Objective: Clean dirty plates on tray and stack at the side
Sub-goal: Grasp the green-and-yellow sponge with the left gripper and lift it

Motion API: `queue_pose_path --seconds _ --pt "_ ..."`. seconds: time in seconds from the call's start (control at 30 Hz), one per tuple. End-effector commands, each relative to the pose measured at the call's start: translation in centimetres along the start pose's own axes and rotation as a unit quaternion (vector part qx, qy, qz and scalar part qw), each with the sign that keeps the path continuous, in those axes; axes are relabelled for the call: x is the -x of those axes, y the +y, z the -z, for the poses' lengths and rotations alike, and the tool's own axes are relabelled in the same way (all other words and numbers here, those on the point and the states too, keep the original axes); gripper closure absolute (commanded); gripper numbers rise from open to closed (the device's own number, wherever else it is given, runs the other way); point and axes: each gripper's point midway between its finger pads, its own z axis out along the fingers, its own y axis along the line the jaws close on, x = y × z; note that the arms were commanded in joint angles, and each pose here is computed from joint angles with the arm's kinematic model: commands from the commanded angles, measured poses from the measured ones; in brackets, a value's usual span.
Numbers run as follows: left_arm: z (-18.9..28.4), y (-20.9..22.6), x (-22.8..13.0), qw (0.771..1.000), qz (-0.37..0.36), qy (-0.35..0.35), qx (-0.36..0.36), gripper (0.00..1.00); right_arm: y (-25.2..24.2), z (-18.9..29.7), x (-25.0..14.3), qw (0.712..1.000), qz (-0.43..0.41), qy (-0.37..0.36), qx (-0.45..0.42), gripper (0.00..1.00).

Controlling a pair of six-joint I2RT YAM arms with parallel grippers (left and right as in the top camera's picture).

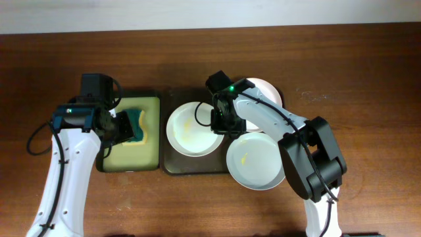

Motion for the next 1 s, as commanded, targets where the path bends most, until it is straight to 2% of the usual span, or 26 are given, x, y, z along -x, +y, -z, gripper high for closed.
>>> queue_pose_path --seconds 0.0,0.07,0.13,0.17,0.2,0.23,0.33,0.4,0.47,0.5,0.53,0.63,0.7,0.77,0.87,0.97 --pt "0.1 0.4 0.3 1.000 0.008 -0.005 0.008 0.69 0.5 0.3 0.0 1.000 0.002 -0.003 -0.001 0.86" --pt "0.1 0.4 0.3 1.000 0.008 -0.005 0.008 0.69 0.2 0.3 0.2 1.000 0.002 -0.008 -0.009 0.96" --pt "0.1 0.8 1.0 0.999 0.014 -0.020 0.022 0.69 0.2 0.3 0.2 1.000 0.003 -0.008 -0.009 0.96" --pt "0.0 1.0 1.6 0.999 0.026 -0.031 0.030 0.66 0.2 0.3 0.3 1.000 0.003 -0.010 -0.008 0.96" --pt "-0.4 0.9 1.9 0.999 0.025 -0.032 0.029 0.55 0.2 0.3 0.3 1.000 0.003 -0.009 -0.008 0.96" --pt "-1.2 0.8 2.0 0.999 0.024 -0.022 0.033 0.50 0.3 0.3 0.4 1.000 0.003 -0.012 -0.007 0.96" --pt "-4.2 0.0 1.1 0.999 0.018 0.034 0.029 0.46 0.7 0.4 1.1 0.999 0.033 -0.027 0.002 0.95" --pt "-4.2 0.0 0.8 0.999 0.012 0.041 0.029 0.45 0.8 0.3 1.1 0.999 0.033 -0.026 0.002 0.77" --pt "-4.0 0.1 0.9 0.999 0.013 0.036 0.030 0.43 0.8 0.3 1.1 0.999 0.033 -0.026 0.002 0.76" --pt "-4.0 0.5 1.0 0.999 0.012 0.034 0.041 0.43 0.7 0.3 1.0 0.999 0.033 -0.025 0.002 0.81" --pt "-4.0 0.5 1.0 0.998 0.012 0.033 0.042 0.44 0.6 0.1 0.8 0.999 0.032 -0.021 0.000 0.96" --pt "-4.2 0.4 1.2 0.999 0.017 0.027 0.040 0.41 0.4 -0.1 0.6 0.999 0.032 -0.019 -0.003 0.96" --pt "-5.6 -0.1 2.2 0.999 0.019 -0.001 0.027 0.29 0.6 -0.1 0.9 0.999 0.033 -0.024 0.001 0.96" --pt "-7.7 -2.4 2.2 0.999 -0.036 0.003 -0.031 0.28 0.6 -0.1 1.1 0.999 0.033 -0.028 0.001 0.96" --pt "-10.3 -3.8 3.0 0.995 -0.085 0.006 -0.058 0.23 0.4 -0.1 1.2 0.999 0.033 -0.031 -0.005 0.96" --pt "-12.0 -4.1 4.3 0.994 -0.099 -0.011 -0.053 0.28 0.4 -0.1 1.2 0.999 0.033 -0.032 -0.005 0.96"
